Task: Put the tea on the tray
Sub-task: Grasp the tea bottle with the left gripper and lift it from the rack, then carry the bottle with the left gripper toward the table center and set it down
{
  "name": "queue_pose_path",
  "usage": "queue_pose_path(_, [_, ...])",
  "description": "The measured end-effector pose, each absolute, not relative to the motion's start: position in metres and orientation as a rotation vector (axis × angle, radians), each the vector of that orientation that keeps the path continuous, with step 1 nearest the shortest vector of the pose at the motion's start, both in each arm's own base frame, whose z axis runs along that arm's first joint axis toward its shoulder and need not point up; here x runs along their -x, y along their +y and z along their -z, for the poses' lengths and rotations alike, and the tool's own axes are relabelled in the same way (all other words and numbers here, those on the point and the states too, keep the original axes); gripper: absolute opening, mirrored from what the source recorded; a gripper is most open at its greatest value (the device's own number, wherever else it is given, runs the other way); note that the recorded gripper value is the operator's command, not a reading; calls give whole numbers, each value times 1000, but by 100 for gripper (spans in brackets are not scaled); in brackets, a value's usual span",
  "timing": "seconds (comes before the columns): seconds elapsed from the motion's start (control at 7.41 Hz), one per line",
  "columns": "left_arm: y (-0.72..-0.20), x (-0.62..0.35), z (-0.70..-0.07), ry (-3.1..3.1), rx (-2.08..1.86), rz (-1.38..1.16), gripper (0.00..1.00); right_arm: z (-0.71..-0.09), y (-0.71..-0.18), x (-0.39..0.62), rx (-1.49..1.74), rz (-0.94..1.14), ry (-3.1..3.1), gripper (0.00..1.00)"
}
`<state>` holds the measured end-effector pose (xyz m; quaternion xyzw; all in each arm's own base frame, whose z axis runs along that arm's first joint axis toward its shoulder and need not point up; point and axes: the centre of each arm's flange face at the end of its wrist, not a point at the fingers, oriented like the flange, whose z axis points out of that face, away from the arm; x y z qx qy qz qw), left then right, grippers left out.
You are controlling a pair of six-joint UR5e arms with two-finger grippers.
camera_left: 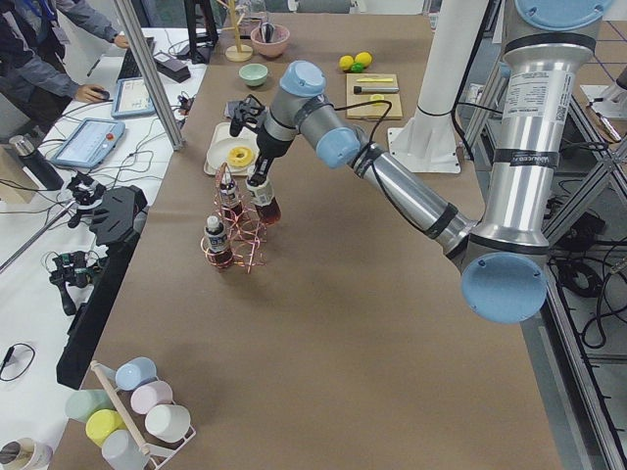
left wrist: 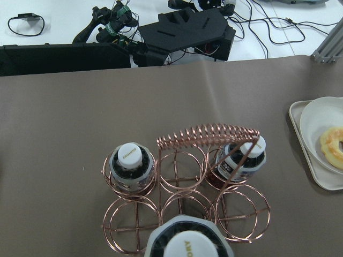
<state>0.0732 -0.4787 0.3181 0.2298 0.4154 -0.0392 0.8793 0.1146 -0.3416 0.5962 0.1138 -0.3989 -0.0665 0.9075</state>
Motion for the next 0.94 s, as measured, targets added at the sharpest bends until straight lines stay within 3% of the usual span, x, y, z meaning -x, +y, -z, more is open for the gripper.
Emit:
queue_pose_path(0.54, [-489,-166,-163,791,-324,158,0,-594,-344,-114,-241,139,-830,100])
queue_pose_path(0.94, [-473,-254,-121,799,-283,187,0,-588,-351,-114,-252,142,-832,100])
